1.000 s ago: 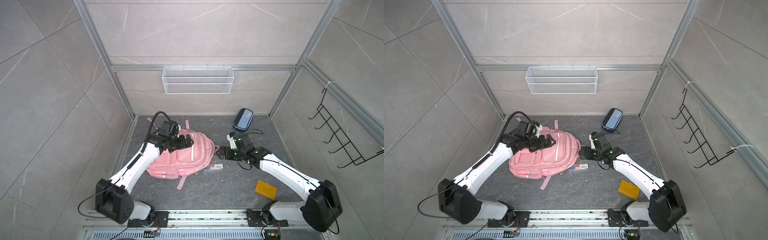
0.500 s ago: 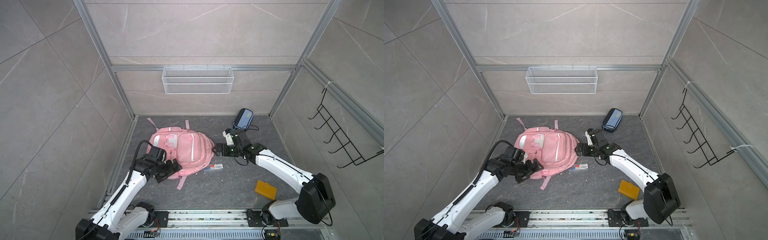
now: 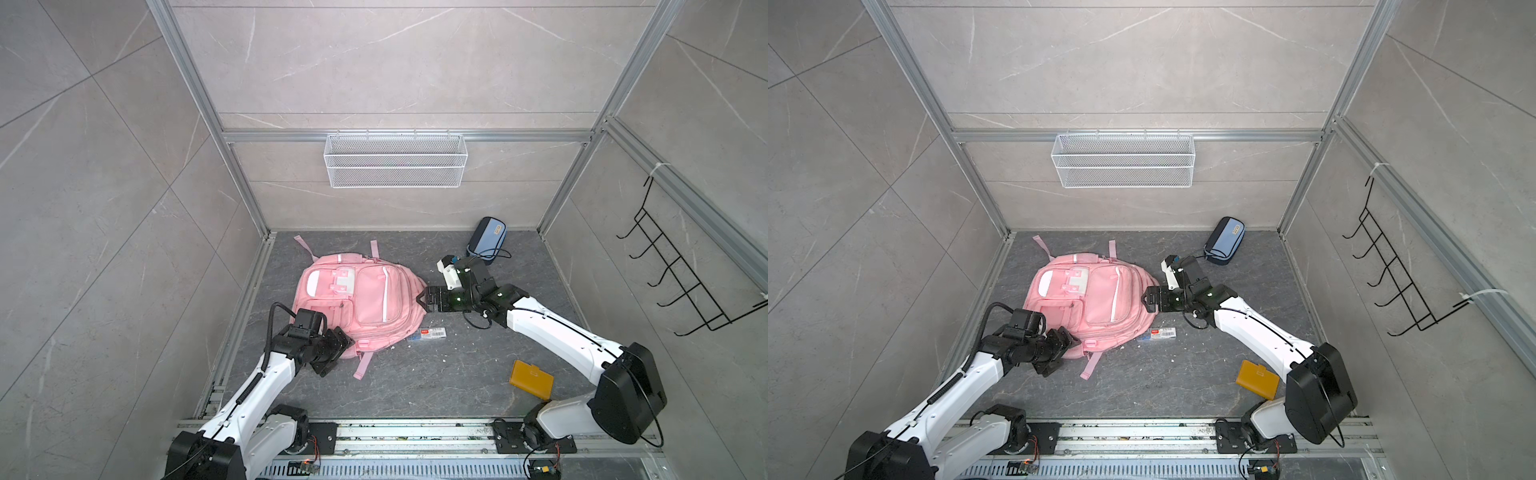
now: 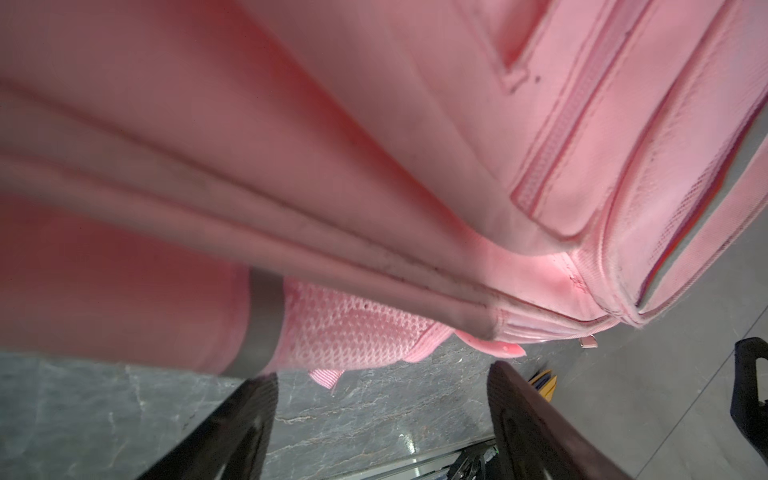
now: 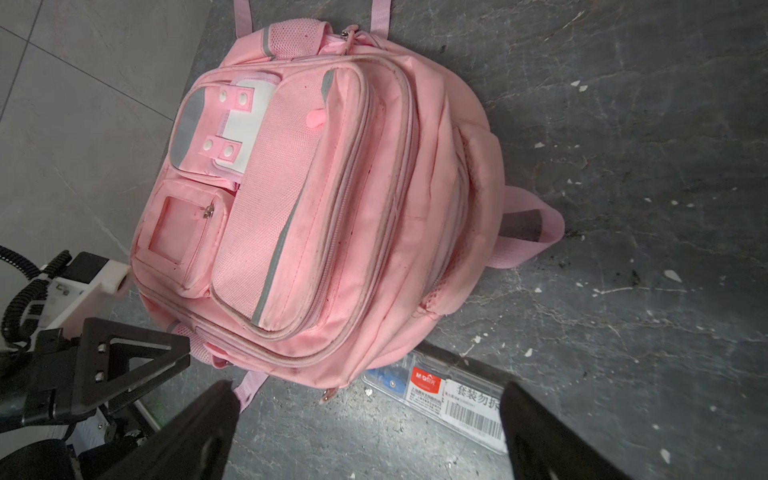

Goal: Pack the student bag

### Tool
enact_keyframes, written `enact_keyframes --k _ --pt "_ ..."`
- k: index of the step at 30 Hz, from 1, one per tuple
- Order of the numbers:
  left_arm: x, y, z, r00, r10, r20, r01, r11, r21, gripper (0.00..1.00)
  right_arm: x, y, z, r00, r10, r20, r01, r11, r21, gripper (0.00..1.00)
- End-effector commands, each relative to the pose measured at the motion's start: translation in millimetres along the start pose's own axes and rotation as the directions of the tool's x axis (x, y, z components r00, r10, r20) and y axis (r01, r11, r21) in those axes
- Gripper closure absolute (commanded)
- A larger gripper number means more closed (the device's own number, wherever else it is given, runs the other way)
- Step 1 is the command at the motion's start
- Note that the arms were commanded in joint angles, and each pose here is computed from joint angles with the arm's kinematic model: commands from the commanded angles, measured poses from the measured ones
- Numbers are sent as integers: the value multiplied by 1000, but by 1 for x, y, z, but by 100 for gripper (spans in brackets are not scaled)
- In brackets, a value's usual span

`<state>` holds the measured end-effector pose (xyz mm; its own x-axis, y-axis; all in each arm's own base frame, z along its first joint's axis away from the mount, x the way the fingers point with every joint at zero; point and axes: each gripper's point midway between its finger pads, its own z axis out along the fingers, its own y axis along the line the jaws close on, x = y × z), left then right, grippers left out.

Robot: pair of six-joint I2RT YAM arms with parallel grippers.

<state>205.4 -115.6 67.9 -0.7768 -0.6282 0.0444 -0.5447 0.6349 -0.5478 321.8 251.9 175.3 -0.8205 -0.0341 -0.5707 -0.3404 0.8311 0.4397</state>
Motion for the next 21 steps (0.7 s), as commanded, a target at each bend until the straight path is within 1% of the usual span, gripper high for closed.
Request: enact_keyframes --k 1,3,6,10,13,16,17,18,19,21 --pt "-13 5 9 994 -95 58 96 995 -3 31 -9 13 1 999 -33 7 33 999 -31 0" --pt "-18 10 15 987 -137 84 138 990 -3 39 -9 17 3 999 -47 -3 47 998 -32 0" --pt "-27 6 19 980 -157 119 155 988 25 41 -10 22 5 997 -73 -9 72 997 -29 0" --pt "-34 4 22 982 -129 136 129 992 8 41 -12 26 7 997 -73 -13 73 997 -38 0" --pt "-37 1 26 983 -116 139 115 993 14 46 -11 28 8 997 -75 -9 74 996 -44 0" --pt "-40 0 29 981 -126 144 124 992 25 64 -8 32 9 997 -82 -13 81 995 -56 0" --pt "-41 -3 29 982 -125 144 121 992 32 75 -6 33 10 996 -92 -19 91 994 -64 0" --pt "-41 -6 29 983 -117 143 113 993 38 90 -5 35 9 994 -108 -21 106 992 -70 0" --pt "-43 -11 27 984 -107 144 101 994 47 100 -4 37 8 992 -127 -22 125 989 -76 0" --pt "-45 -19 22 985 -85 147 76 995 61 100 -4 40 5 985 -170 -15 168 982 -88 0"
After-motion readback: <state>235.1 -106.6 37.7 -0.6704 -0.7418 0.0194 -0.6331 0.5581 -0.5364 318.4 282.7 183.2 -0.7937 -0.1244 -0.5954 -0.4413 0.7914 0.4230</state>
